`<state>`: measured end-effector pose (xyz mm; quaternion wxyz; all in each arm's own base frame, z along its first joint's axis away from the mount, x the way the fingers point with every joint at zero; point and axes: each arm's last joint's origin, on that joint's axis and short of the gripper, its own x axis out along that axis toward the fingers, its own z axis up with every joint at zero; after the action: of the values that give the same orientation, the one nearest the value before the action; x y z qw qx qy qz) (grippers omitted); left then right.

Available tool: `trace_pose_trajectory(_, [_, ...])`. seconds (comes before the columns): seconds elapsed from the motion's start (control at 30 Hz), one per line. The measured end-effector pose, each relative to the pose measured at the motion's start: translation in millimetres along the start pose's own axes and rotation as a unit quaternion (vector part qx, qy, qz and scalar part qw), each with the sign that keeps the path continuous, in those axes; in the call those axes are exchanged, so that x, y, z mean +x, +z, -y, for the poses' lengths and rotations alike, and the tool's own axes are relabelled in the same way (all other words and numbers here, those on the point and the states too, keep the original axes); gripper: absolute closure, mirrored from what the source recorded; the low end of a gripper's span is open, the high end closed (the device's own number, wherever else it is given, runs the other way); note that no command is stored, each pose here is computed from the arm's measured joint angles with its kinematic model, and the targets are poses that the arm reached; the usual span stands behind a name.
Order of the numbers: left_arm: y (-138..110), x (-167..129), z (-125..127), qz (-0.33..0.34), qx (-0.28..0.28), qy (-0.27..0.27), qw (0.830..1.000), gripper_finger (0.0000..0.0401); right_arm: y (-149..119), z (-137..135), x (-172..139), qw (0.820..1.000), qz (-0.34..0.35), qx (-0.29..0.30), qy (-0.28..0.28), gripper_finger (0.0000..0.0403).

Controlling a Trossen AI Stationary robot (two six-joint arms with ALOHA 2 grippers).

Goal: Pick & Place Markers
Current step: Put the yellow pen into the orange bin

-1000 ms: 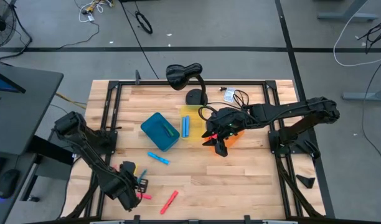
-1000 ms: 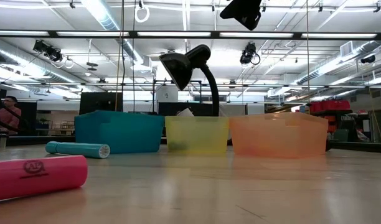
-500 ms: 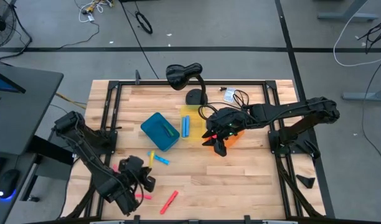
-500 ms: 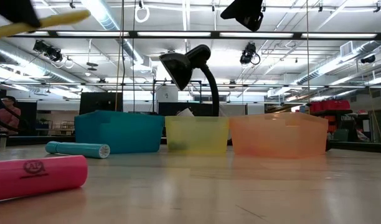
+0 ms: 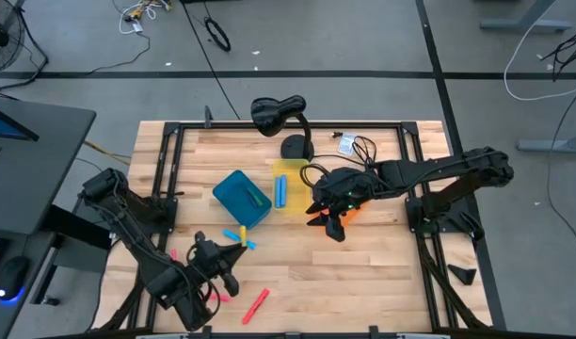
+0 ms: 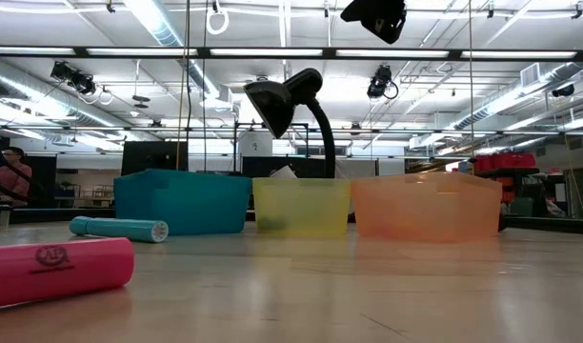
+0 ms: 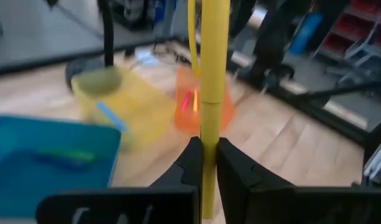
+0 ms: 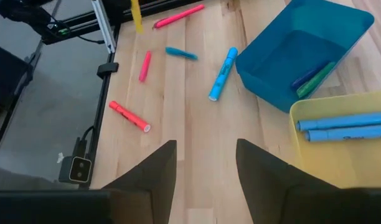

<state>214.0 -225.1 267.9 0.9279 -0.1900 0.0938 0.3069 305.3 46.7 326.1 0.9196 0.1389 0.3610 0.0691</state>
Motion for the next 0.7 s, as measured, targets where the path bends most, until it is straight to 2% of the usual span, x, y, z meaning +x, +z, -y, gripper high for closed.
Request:
trace_pose_trajectory(0.1, [3.4, 1.3, 3.2, 0.038, 0.001, -0.005, 0.999, 0.0375, -0.1, -0.2, 0.0, 1.0, 0.0, -0.007, 0.0, 0.0237])
trace_pose_trajectory(0.23, [18.2, 11.4, 3.8, 0.023, 0.019, 0.004, 1.0, 0.0375, 0.3, -0.6, -1.1, 0.999, 0.002, -0.035, 0.004, 0.0237])
trace_pose_trajectory(0.4, [53.6, 25.8, 3.7, -0.008, 0.068, -0.009, 0.998, 0.0375, 2.8, -0.3, -1.2, 0.999, 0.015, -0.041, 0.002, 0.0237])
trace_pose_trajectory(0.7, [119.3, 57.0, -1.7, -0.017, 0.132, -0.09, 0.987, 0.0375, 18.0, -5.4, -3.1, 0.993, 0.095, -0.059, 0.024, 0.0237])
